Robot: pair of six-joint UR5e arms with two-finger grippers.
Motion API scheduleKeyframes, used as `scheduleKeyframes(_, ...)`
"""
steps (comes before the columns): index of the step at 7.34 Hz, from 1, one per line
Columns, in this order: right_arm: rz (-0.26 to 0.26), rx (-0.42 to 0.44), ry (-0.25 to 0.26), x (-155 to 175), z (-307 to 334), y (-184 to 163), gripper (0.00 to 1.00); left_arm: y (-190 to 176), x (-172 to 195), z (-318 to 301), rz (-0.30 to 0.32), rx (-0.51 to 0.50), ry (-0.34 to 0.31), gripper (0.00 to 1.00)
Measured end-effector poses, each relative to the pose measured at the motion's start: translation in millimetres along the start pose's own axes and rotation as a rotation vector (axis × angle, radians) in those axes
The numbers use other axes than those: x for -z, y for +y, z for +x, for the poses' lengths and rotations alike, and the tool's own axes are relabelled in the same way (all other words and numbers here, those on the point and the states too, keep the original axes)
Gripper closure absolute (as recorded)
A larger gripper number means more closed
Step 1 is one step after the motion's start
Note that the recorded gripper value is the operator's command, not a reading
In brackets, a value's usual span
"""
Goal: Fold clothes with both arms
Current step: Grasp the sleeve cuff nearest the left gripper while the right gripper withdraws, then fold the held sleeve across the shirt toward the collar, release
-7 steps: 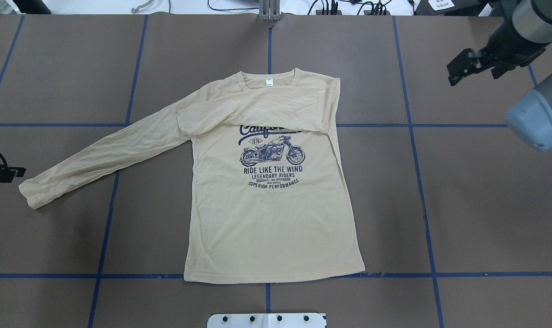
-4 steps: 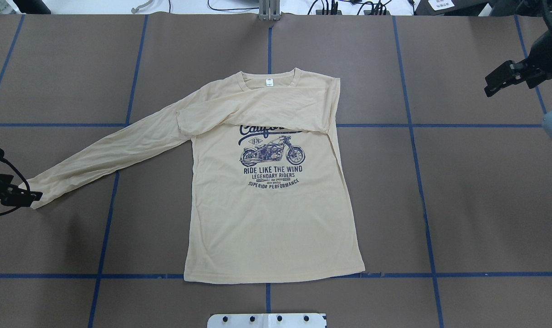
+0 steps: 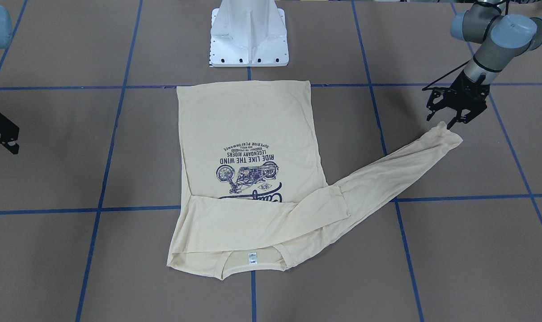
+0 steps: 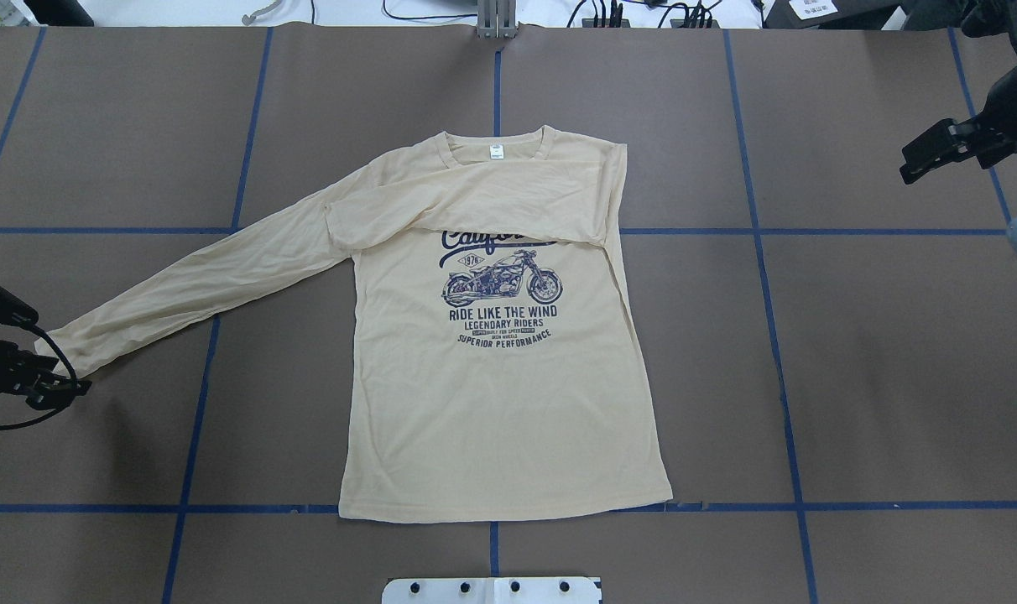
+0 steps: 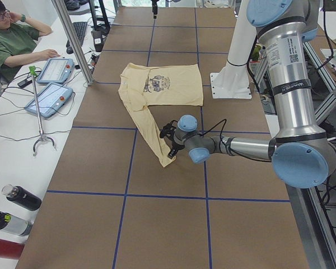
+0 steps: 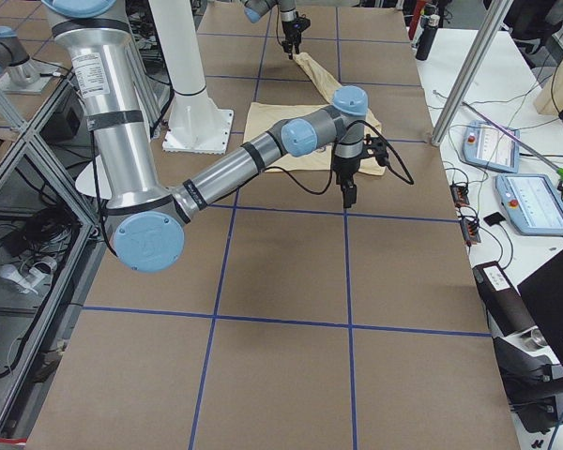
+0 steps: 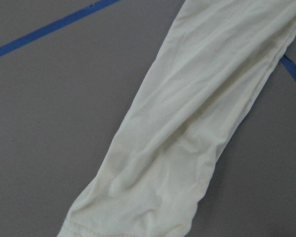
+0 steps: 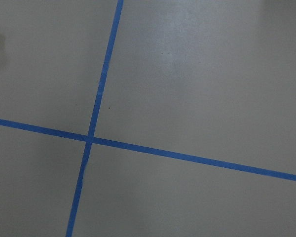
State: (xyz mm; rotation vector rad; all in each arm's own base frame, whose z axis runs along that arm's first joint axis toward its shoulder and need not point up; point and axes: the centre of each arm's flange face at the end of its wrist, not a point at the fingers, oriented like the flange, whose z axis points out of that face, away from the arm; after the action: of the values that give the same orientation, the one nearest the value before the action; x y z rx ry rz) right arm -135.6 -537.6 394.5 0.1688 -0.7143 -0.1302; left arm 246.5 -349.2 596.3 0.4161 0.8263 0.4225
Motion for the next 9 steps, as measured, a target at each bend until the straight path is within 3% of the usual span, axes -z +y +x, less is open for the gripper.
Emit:
scheduleKeyframes(1,0.000,0.000,0.000,0,0,0,0.00,1,-2,0,-0.004,0.000,-0.001,0.34)
scheduleKeyframes(2,0.000,-0.001,0.000,0,0,0,0.00,2,-2,-1,-0.006,0.000,-0.002,0.46)
scheduleKeyframes(3,0.001,0.000,0.000,0,0,0,0.00,2,-3,-1,-0.006,0.000,-0.003,0.79)
scheduleKeyframes(4,0.002,0.001,0.000,1,0,0,0.00,2,-3,-1,-0.007,0.000,-0.003,1.00)
scheduleKeyframes(9,0.011,0.001,-0.004,5,-3,2,0.00,-12,8,-4,0.053,-0.012,-0.046,1.00)
